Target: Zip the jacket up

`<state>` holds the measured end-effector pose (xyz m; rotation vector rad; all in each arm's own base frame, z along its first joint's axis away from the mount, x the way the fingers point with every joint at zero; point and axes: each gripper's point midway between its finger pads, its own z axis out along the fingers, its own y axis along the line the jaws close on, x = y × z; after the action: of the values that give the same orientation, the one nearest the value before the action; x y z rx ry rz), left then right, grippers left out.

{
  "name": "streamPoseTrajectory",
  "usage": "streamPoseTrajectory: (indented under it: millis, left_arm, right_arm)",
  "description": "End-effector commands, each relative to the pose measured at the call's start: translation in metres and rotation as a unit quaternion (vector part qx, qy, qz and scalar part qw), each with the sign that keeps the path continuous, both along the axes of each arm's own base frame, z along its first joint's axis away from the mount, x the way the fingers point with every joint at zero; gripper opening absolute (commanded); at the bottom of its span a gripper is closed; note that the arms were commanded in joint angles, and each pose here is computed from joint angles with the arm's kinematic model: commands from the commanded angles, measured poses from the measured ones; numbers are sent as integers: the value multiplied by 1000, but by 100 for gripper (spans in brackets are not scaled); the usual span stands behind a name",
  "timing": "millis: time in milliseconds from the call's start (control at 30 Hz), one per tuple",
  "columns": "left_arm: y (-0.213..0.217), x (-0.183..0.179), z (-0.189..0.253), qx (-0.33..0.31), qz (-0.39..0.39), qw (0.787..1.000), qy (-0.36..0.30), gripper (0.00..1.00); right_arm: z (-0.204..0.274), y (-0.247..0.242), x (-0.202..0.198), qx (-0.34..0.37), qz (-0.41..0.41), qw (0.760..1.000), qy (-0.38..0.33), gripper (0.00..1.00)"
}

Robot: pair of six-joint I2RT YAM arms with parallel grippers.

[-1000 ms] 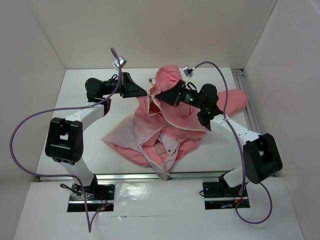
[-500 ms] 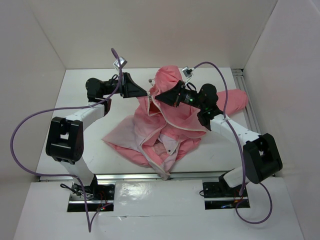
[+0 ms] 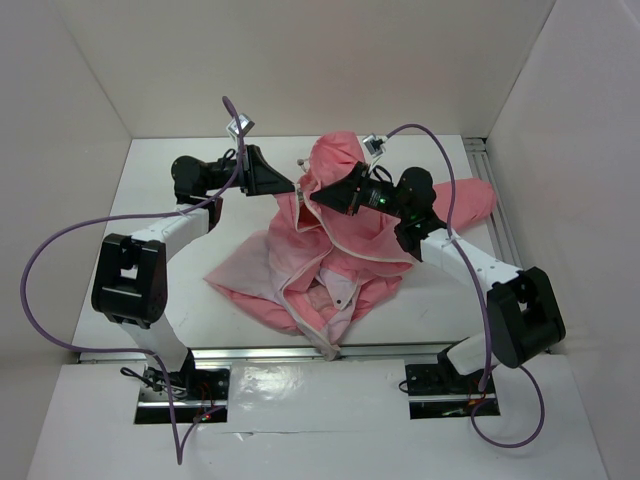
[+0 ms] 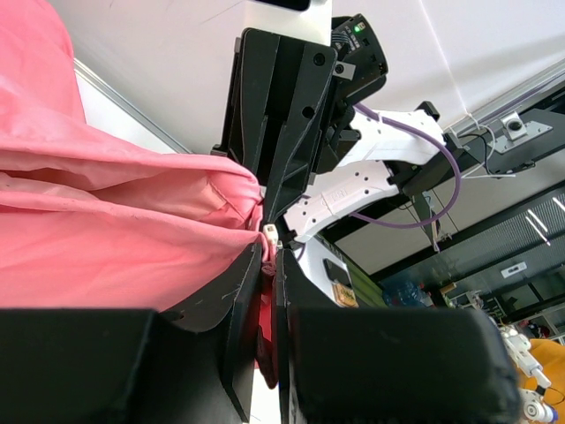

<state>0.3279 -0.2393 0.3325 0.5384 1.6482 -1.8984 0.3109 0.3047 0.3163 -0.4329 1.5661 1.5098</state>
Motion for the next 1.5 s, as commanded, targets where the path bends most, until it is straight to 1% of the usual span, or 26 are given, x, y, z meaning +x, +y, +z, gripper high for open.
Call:
streamPoseTrajectory:
  millis: [0,400,533,600,633,900,1033,1100,1467]
  left_arm:
    - [3,-9,19,-17,1,994,-110,0]
    - [3,-10,20,-18,0,994,-110,0]
    - [4,-11,20,-22,-3,994,-108,0]
    - [4,-11,20,-22,-3,994,-108,0]
    - [4,-11,20,-22,-3,994,-108,0]
    - [4,-12,21,-22,-3,993,-113,0]
    - [4,-13,22,-23,-5,994,-108,0]
    - [4,-13,25,-25,-5,993,-117,0]
    - [4,-13,25,-25,-5,993,-117,0]
  right_arm:
    - [41,-1,-14,21,9,998,-62,0]
    - [44,-8,-15,22,4,998,-67,0]
    - [35,-5,-10,19,10,998,-55,0]
    - [38,-5,-11,25,11,998,-58,0]
    - [31,-4,-9,21,11,999,-49,0]
    - [27,-3,-6,23,11,999,-45,0]
    - [29,-4,1,29,-8,999,-38,0]
    - [25,-5,2,26,-13,999,-38,0]
    - [25,-3,3,25,-8,999,-38,0]
